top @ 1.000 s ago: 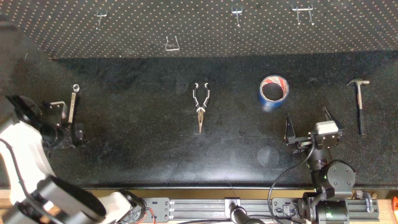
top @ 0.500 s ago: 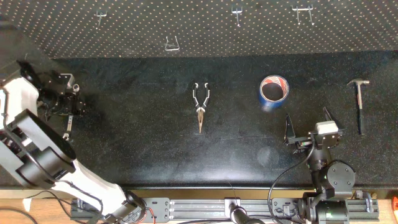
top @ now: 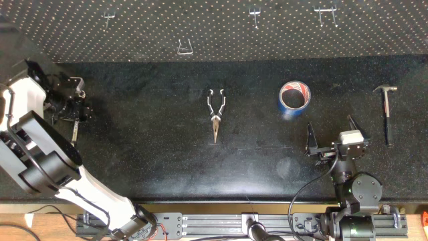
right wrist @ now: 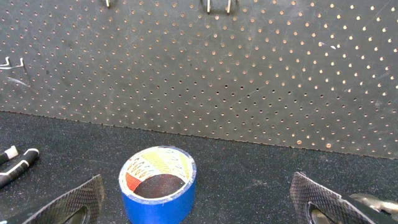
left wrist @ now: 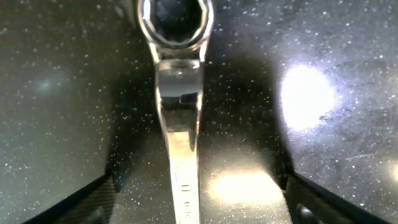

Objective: Place Tools Onto Pegboard

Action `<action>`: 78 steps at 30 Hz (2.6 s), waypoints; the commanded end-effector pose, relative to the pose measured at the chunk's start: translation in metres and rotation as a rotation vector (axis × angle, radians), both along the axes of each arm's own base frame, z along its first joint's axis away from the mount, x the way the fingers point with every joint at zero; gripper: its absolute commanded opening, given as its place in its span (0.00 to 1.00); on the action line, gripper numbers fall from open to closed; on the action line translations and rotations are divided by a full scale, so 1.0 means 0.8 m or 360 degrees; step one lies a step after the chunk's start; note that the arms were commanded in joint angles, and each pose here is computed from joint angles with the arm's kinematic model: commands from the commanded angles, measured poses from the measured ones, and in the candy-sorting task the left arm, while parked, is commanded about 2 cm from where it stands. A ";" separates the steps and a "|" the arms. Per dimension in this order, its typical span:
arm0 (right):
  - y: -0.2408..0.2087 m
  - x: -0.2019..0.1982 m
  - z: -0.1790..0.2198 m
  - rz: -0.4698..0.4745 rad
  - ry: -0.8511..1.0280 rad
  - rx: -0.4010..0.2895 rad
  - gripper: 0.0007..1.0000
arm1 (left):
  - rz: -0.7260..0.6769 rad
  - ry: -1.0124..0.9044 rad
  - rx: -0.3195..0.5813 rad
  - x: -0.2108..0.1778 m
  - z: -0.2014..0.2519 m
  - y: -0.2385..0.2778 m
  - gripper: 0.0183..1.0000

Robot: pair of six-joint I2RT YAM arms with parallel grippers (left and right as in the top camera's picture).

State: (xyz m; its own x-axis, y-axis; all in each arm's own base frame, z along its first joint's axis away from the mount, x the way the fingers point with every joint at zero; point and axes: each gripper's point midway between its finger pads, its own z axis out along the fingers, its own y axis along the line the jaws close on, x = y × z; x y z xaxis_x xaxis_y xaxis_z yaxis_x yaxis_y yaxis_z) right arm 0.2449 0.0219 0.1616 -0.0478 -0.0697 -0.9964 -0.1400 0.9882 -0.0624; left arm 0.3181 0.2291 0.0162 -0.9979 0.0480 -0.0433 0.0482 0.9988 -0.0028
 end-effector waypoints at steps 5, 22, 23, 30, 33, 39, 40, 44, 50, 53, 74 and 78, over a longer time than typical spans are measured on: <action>-0.004 0.000 -0.001 -0.0022 -0.0001 -0.0022 0.98 | 0.0159 0.0132 -0.0050 -0.017 -0.027 -0.003 0.01; -0.004 0.000 -0.001 -0.0022 -0.0001 -0.0023 0.98 | 0.0376 -0.1413 0.0420 -0.035 0.249 -0.149 0.01; -0.004 0.000 -0.001 -0.0022 -0.0001 -0.0022 0.98 | 0.0230 -0.1468 0.0355 -0.021 0.251 -0.185 0.01; -0.004 0.000 -0.001 -0.0022 -0.0002 -0.0023 0.98 | 0.0201 -0.1520 0.0300 0.047 0.233 -0.192 0.01; -0.004 0.000 -0.001 -0.0022 -0.0001 -0.0023 0.98 | 0.0197 -0.1571 0.0299 0.064 0.235 -0.190 0.01; -0.004 0.000 -0.001 -0.0022 -0.0001 -0.0023 0.98 | 0.0173 -0.1666 0.0200 0.091 0.260 -0.199 0.01; -0.004 0.000 -0.001 -0.0022 -0.0002 -0.0023 0.98 | 0.0167 -0.1667 0.0192 0.096 0.262 -0.200 0.01; -0.004 0.000 -0.001 -0.0022 -0.0001 -0.0022 0.98 | 0.0104 -0.1663 0.0156 0.117 0.265 -0.219 0.01; -0.004 0.000 -0.001 -0.0022 -0.0002 -0.0023 0.98 | 0.0159 -0.1633 0.0246 0.125 0.253 -0.206 0.01; -0.004 0.000 -0.001 -0.0022 -0.0001 -0.0023 0.98 | 0.0168 -0.1659 0.0239 0.125 0.259 -0.206 0.01; -0.004 0.000 -0.001 -0.0022 -0.0001 -0.0022 0.98 | 0.0253 -0.1630 0.0234 0.116 0.258 -0.201 0.01; -0.004 0.000 -0.001 -0.0022 -0.0001 -0.0023 0.98 | 0.0253 -0.1626 0.0232 0.120 0.254 -0.201 0.01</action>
State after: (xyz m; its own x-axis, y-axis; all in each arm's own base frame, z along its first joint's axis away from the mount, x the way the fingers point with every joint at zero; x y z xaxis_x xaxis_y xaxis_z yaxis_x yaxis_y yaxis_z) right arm 0.2448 0.0214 0.1616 -0.0488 -0.0728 -0.9962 -0.1373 0.9884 -0.0655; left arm 0.4069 0.0638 0.2054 -0.5193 0.0052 -0.8546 -0.1434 0.9853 0.0932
